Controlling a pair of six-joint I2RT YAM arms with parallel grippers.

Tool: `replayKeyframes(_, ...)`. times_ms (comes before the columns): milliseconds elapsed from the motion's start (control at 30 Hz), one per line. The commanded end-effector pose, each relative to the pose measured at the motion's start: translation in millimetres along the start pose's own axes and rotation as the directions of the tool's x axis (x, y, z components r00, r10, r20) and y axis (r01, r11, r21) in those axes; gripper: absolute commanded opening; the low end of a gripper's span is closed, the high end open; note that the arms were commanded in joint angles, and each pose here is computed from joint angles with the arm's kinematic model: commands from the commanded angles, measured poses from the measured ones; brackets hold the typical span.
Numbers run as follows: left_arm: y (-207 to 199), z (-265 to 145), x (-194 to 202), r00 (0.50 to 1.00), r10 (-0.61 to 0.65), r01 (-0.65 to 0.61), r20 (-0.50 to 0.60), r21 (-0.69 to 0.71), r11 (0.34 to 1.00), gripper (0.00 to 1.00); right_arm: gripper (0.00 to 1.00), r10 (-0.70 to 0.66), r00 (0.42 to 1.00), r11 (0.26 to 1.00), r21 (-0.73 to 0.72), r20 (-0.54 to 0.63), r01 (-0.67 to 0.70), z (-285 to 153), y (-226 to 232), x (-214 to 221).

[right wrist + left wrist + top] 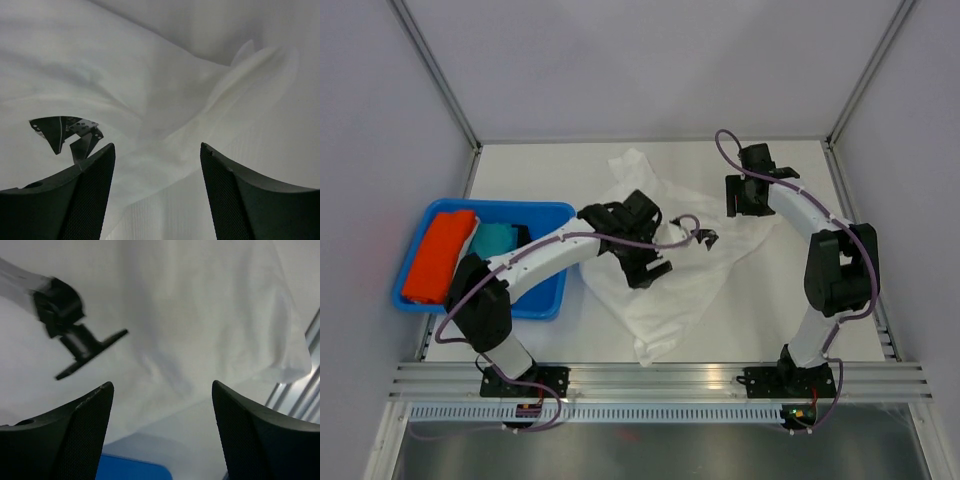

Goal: Roll the t-shirts
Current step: Flatten the tshirt

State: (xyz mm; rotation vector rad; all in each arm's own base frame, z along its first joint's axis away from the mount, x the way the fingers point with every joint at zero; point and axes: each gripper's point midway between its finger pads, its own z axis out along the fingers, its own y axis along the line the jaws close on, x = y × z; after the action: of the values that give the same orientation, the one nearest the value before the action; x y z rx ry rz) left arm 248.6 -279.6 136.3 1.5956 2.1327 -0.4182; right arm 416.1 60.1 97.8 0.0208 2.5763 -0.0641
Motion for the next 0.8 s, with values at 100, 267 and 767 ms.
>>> replayKeyframes(100,-94.4,34.4,64.6,0.937,0.263,-0.21,-0.229,0.233,0.95,0.77,0.77,-0.075,0.996,0.996,0.034,-0.045,0.076,-4.7,-10.0,-0.1)
replayKeyframes(267,-126.8,34.8,54.7,0.929,0.318,-0.252,-0.188,0.308,0.917,0.74,0.78,-0.109,0.992,0.993,0.028,-0.062,0.111,2.9,-9.2,0.4)
replayKeyframes(767,-169.2,69.5,81.9,0.915,0.32,-0.22,-0.247,0.358,0.907,0.74,0.76,-0.384,0.904,0.907,0.109,-0.186,0.407,3.6,-43.5,14.4)
